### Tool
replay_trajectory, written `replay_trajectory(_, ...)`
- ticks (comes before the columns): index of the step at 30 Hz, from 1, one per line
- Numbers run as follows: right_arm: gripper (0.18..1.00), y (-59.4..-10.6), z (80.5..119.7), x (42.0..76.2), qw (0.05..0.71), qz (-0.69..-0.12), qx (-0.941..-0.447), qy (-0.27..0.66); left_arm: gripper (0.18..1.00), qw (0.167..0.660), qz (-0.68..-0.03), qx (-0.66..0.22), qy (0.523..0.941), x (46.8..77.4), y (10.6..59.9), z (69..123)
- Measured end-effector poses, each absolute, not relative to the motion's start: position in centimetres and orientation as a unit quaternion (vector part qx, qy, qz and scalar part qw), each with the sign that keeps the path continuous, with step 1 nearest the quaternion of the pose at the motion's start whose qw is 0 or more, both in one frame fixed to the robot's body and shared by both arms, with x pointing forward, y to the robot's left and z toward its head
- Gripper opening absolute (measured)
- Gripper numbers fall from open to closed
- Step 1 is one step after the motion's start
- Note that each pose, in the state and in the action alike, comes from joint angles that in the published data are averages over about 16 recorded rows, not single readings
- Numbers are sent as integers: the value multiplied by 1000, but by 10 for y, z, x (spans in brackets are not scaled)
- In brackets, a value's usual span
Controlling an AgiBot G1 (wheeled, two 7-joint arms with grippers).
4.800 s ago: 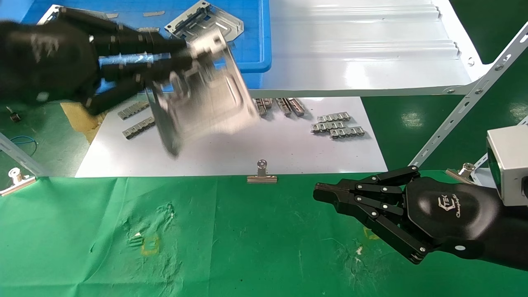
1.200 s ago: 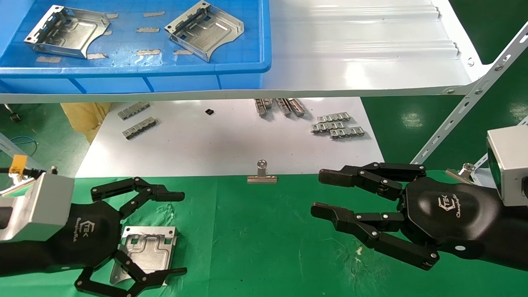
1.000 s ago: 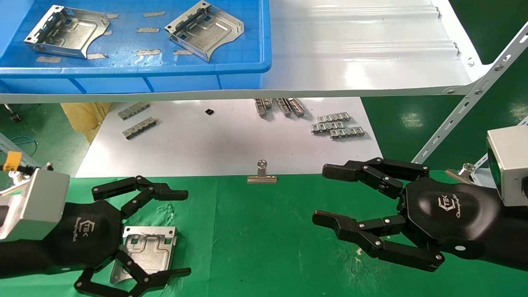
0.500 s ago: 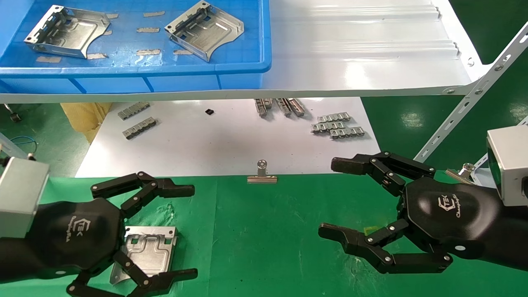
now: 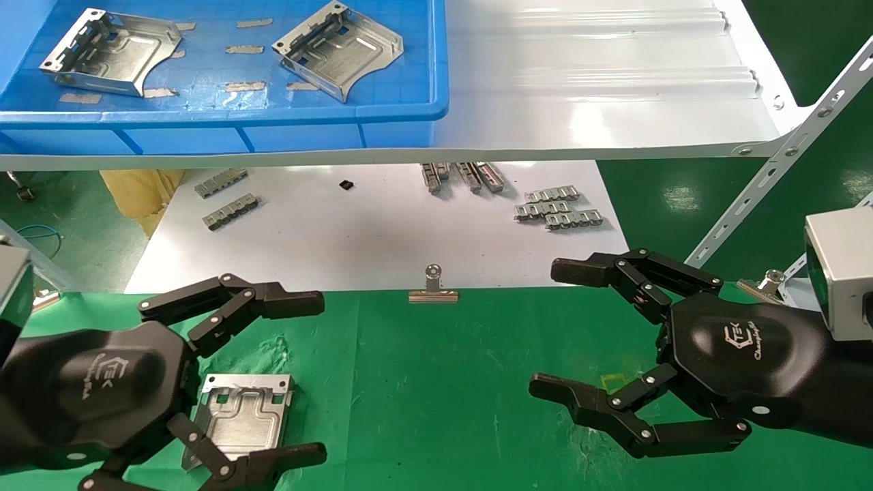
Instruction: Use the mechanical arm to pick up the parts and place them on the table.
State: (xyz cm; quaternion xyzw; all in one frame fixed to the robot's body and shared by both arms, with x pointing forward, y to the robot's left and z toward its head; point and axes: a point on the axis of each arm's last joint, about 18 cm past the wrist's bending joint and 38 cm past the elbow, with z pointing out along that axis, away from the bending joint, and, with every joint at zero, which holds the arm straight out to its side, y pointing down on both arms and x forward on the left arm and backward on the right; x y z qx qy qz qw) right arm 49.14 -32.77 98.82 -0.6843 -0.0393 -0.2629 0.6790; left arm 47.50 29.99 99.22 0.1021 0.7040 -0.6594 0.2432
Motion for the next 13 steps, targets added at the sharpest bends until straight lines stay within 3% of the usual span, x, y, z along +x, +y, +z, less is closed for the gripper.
replay_trajectory(13,1001,-328,988,491,679,-263,-684,-39,1001,240,-664,102,700,474,300,993)
